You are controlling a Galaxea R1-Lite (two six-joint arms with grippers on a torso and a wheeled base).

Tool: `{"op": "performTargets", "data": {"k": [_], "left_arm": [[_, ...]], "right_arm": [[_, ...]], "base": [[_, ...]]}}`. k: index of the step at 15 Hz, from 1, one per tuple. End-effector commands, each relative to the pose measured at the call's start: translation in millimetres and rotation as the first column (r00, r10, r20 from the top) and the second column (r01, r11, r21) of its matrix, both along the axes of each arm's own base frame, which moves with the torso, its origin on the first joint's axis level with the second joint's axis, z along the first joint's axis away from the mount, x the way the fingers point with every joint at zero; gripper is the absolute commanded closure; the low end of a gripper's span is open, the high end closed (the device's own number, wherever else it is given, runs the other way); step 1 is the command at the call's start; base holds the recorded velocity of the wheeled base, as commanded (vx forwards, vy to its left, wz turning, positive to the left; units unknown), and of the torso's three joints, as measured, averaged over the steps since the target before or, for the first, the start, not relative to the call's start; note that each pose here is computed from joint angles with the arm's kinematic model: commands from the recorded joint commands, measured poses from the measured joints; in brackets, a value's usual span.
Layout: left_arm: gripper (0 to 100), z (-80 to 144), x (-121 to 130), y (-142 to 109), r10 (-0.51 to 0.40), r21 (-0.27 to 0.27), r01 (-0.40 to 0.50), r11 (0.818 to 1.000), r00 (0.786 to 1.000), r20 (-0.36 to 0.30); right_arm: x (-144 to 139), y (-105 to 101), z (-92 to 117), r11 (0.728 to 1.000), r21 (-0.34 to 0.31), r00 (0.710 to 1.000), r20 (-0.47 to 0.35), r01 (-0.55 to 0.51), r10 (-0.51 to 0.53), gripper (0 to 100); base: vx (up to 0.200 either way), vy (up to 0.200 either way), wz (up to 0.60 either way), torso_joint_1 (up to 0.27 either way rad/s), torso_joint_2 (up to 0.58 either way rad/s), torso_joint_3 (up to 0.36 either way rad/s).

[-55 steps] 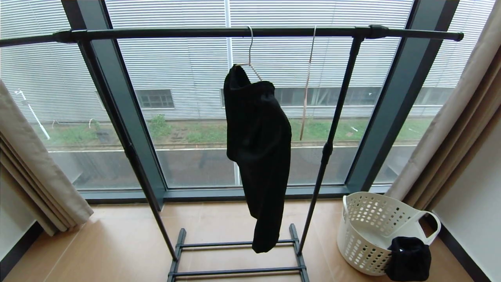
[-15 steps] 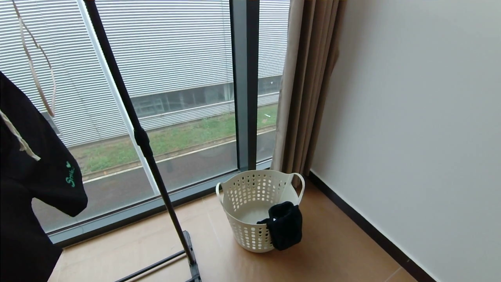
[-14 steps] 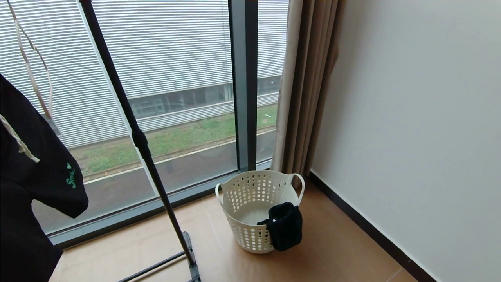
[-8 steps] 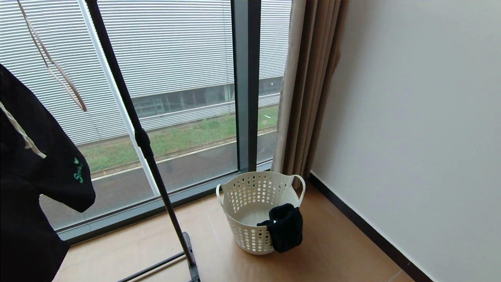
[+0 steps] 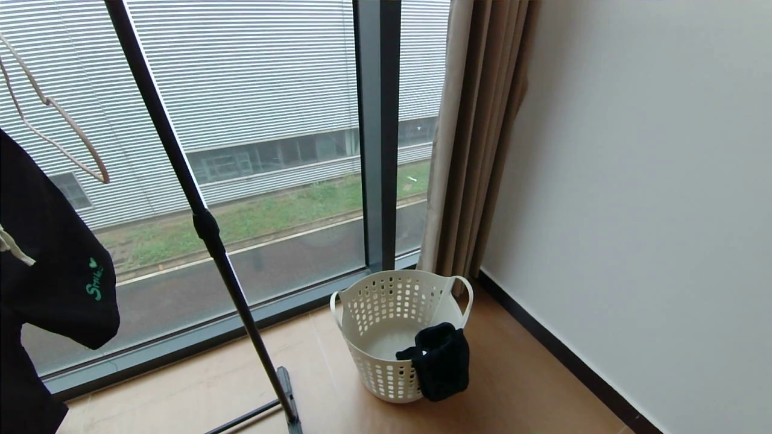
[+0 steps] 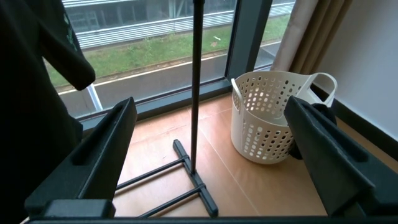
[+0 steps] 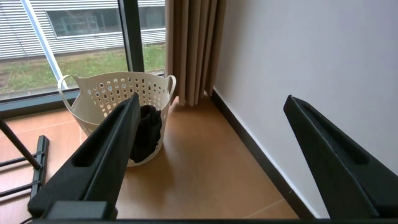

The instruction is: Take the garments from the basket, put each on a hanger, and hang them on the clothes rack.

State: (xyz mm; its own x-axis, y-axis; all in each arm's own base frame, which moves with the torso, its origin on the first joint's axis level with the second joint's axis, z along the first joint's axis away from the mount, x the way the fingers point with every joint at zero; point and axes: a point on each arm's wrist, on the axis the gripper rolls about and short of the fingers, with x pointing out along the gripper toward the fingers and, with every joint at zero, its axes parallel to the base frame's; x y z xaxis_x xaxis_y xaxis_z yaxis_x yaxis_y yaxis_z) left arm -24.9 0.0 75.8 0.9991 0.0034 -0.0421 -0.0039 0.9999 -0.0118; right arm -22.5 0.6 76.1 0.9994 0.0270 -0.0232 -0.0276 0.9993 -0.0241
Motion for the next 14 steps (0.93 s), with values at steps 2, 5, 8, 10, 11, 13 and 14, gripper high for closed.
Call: {"op": "performTargets", "data": {"k": [2,5,8,10,11,13,14], "left_arm": [[0,0.0,0.0,0.0,0.001,0.0,-0.001,1.0,1.0,0.001],[0,0.4,-0.1,0.0,-0.002,-0.005,0.002,1.0,1.0,0.002],[0,0.4,-0.1,0.0,-0.002,-0.003,0.002,1.0,1.0,0.002],[0,0.4,-0.1,0.0,-0.002,-0.003,0.002,1.0,1.0,0.002],[0,0.2,-0.1,0.0,-0.002,-0.003,0.002,1.0,1.0,0.001],[0,0.2,-0.1,0.0,-0.002,-0.003,0.002,1.0,1.0,0.001],[0,0.2,-0.1,0.0,-0.002,-0.002,0.002,1.0,1.0,0.001]], "right_arm": [[0.0,0.0,0.0,1.0,0.002,1.0,0.002,-0.001,0.001,0],[0.0,0.0,0.0,1.0,0.002,1.0,0.002,-0.001,0.001,0],[0.0,0.0,0.0,1.0,0.002,1.0,0.002,-0.001,0.001,0],[0.0,0.0,0.0,1.0,0.002,1.0,0.002,-0.001,0.001,0],[0.0,0.0,0.0,1.0,0.002,1.0,0.002,-0.001,0.001,0],[0.0,0.0,0.0,1.0,0.002,1.0,0.002,-0.001,0.001,0],[0.0,0.0,0.0,1.0,0.002,1.0,0.002,-0.001,0.001,0]], "base": [[0.0,0.0,0.0,0.0,0.0,0.0],[0.0,0.0,0.0,0.0,0.0,0.0],[0.0,0.0,0.0,0.0,0.0,0.0],[0.0,0.0,0.0,0.002,0.0,-0.105],[0.0,0.0,0.0,0.002,0.01,-0.173],[0.0,0.0,0.0,0.0,0.0,-0.185],[0.0,0.0,0.0,0.002,0.01,-0.183]]}}
